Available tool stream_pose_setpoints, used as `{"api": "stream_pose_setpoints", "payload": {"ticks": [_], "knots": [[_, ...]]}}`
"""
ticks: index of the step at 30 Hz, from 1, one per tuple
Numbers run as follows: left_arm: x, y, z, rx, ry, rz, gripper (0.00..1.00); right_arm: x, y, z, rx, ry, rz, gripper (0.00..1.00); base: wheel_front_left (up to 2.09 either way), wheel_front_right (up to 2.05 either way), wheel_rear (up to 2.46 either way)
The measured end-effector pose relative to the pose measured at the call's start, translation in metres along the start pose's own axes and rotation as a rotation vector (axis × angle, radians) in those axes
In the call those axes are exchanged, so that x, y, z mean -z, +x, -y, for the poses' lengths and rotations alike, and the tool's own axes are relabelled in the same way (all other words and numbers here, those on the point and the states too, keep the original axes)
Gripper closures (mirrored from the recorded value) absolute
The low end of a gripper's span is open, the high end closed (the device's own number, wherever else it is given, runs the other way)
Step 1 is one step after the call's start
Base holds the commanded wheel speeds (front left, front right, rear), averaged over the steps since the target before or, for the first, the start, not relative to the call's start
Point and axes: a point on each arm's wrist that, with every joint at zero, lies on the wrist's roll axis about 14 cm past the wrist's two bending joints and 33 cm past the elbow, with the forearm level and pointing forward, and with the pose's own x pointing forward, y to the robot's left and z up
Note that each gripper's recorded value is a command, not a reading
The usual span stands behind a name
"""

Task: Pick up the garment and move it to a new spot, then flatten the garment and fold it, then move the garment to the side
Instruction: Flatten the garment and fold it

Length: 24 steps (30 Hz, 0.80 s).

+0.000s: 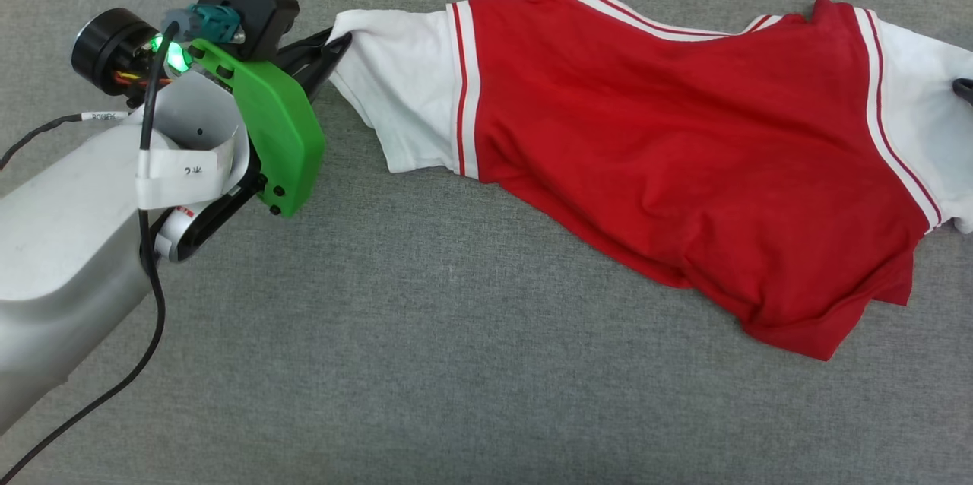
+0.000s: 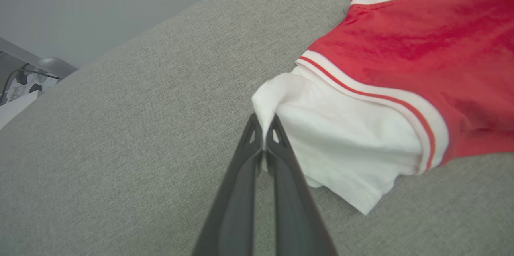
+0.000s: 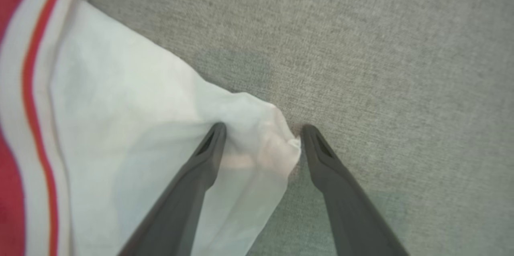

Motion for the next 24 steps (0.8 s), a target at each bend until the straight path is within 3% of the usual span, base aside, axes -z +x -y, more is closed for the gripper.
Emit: {"api": "stream_pose_setpoints", "payload": {"ticks": [1,2,3,4,13,24], "knots": [[0.000,0.000,0.000,-0.001,0.000,0.000,1.00,0.000,0.000,0.000,0.002,-0.011,-0.001,0.00,0.00,0.00,0.00],[0.000,-0.001,0.000,-0.002,0.002,0.001,1.00,0.000,-0.001,-0.001,0.001,-0.020,-0.001,0.10,0.00,0.00,0.00],[-0.002,-0.001,0.000,-0.004,0.002,0.005,1.00,-0.001,-0.002,-0.002,0.000,-0.022,0.009,0.78,0.00,0.00,0.00],[-0.003,-0.002,0.000,-0.005,0.002,0.007,1.00,-0.002,-0.003,-0.003,-0.002,-0.021,0.020,1.00,0.00,0.00,0.00],[-0.026,-0.018,0.001,-0.016,0.019,0.086,1.00,-0.026,-0.033,-0.004,0.005,-0.033,0.244,1.00,0.00,0.00,0.00],[-0.121,-0.088,0.011,-0.065,0.126,0.413,1.00,-0.092,-0.157,-0.001,0.047,-0.120,0.705,1.00,0.00,0.00,0.00]]}}
